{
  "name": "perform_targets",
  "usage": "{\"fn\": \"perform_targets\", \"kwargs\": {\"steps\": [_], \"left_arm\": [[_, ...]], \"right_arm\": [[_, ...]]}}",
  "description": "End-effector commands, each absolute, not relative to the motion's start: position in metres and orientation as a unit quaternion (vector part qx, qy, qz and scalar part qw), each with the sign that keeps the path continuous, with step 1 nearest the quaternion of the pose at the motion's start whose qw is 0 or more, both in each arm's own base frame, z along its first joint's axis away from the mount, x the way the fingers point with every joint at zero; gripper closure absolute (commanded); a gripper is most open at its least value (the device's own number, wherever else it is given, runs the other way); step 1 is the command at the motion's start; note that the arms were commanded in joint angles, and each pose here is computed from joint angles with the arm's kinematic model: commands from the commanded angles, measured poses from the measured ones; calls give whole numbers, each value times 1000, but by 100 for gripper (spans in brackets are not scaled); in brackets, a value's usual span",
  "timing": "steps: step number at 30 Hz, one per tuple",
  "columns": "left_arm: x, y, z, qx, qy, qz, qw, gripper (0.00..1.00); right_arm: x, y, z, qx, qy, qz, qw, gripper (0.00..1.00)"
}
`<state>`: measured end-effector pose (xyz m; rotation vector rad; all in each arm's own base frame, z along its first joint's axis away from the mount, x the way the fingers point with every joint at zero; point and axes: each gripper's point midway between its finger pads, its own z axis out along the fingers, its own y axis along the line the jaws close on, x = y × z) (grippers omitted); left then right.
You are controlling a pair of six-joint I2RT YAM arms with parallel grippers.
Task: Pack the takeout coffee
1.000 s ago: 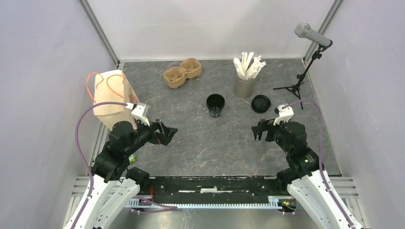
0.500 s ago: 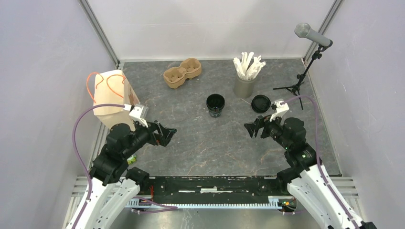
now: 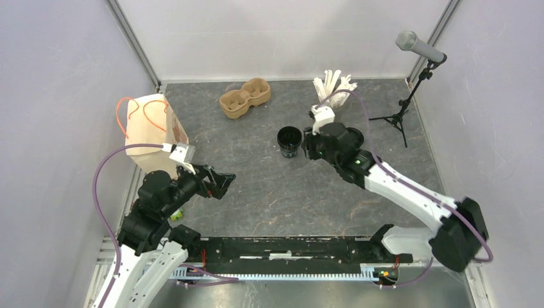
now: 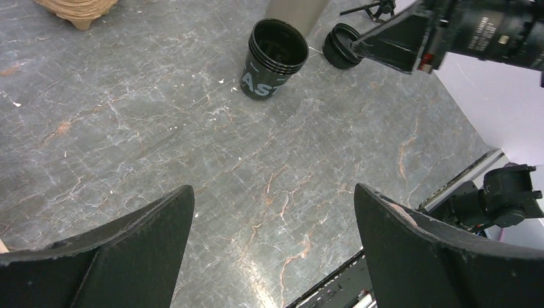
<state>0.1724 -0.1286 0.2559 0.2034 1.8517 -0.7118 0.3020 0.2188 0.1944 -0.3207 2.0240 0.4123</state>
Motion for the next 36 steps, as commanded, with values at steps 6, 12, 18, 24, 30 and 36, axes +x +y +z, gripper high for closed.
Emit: {"fn": "perform_targets", "kwargs": {"steps": [6, 12, 18, 24, 30, 36], "left_arm": [[169, -131, 267, 86, 765, -317, 554, 0], [169, -128, 268, 80, 762, -313, 561, 0], [169, -129, 268, 81, 764, -313, 559, 0], [169, -128, 268, 80, 763, -311, 561, 0], [170, -128, 267, 80, 765, -311, 559, 0], [170, -128, 267, 79, 765, -311, 559, 0]], "right_arm": [[372, 250, 204, -133, 837, 60, 528, 72], [389, 264, 187, -165, 847, 32, 504, 68], [399, 265, 173, -200, 853, -4, 483, 68], [403, 256, 155, -225, 855, -44, 466, 67], [405, 251, 151, -232, 854, -55, 463, 65], [407, 246, 152, -233, 853, -58, 463, 66]]}}
